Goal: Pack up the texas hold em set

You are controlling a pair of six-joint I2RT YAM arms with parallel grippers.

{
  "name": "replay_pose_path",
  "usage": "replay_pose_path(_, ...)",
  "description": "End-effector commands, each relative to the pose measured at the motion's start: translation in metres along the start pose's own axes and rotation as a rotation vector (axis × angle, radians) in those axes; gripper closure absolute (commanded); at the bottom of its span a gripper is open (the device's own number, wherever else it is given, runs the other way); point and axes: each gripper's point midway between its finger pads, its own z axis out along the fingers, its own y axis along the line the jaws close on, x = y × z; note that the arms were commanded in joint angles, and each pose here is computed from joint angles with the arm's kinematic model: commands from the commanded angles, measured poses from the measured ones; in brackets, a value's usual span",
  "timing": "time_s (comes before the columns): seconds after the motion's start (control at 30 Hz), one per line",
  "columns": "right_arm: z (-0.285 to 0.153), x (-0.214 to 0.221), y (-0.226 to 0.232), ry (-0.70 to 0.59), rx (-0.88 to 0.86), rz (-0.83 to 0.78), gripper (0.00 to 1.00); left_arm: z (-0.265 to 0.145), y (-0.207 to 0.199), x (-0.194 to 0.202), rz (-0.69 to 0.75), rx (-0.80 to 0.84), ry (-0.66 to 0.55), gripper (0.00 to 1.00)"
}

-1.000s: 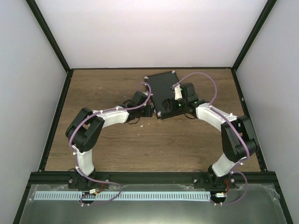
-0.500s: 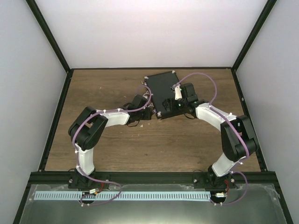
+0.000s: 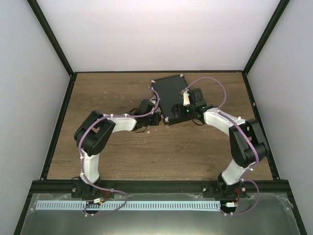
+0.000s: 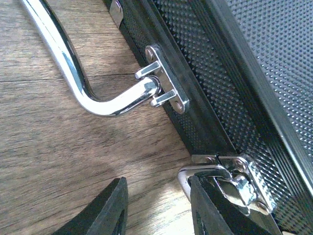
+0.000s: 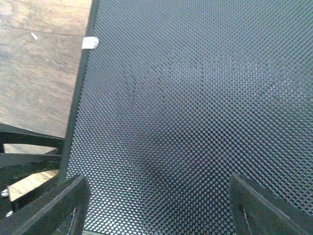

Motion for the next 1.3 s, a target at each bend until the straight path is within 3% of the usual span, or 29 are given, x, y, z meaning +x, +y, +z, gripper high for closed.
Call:
replay_pose_path(0.0, 0.009, 0.008, -0.002, 0.034, 0.017, 0.018, 0.22, 0.015, 0.003, 0.027, -0.020, 0.018, 0.085, 0.64)
replay_pose_path(0.63, 0.027, 0.029, -0.002, 0.099, -0.013, 0.060, 0.25, 0.040, 0.004, 0.046, -0.042, 0.060, 0.138, 0.82)
replay_pose_path(0.77, 0.024, 0.026, -0.002, 0.087, -0.012, 0.061, 0.25, 0.026, 0.012, 0.031, -0.038, -0.005, 0.071, 0.82)
replay_pose_path(0.87, 0.015, 0.016, 0.002, 0.052, -0.021, 0.048, 0.25, -0.009, 0.016, -0.003, -0.012, -0.065, -0.036, 0.73)
replay_pose_path(0.93, 0.010, 0.009, 0.005, 0.029, -0.030, 0.039, 0.25, -0.037, 0.017, -0.029, 0.022, -0.120, -0.101, 0.56)
replay_pose_path(1.03, 0.006, 0.001, 0.008, 0.007, -0.040, 0.031, 0.25, -0.077, 0.018, -0.068, 0.079, -0.197, -0.191, 0.42)
replay_pose_path(1.17, 0.007, -0.006, 0.014, -0.002, -0.066, 0.033, 0.25, -0.102, 0.028, -0.113, 0.079, -0.223, -0.261, 0.31)
replay_pose_path(1.27, 0.008, -0.005, 0.016, 0.002, -0.081, 0.035, 0.25, -0.096, 0.042, -0.133, 0.037, -0.205, -0.264, 0.28)
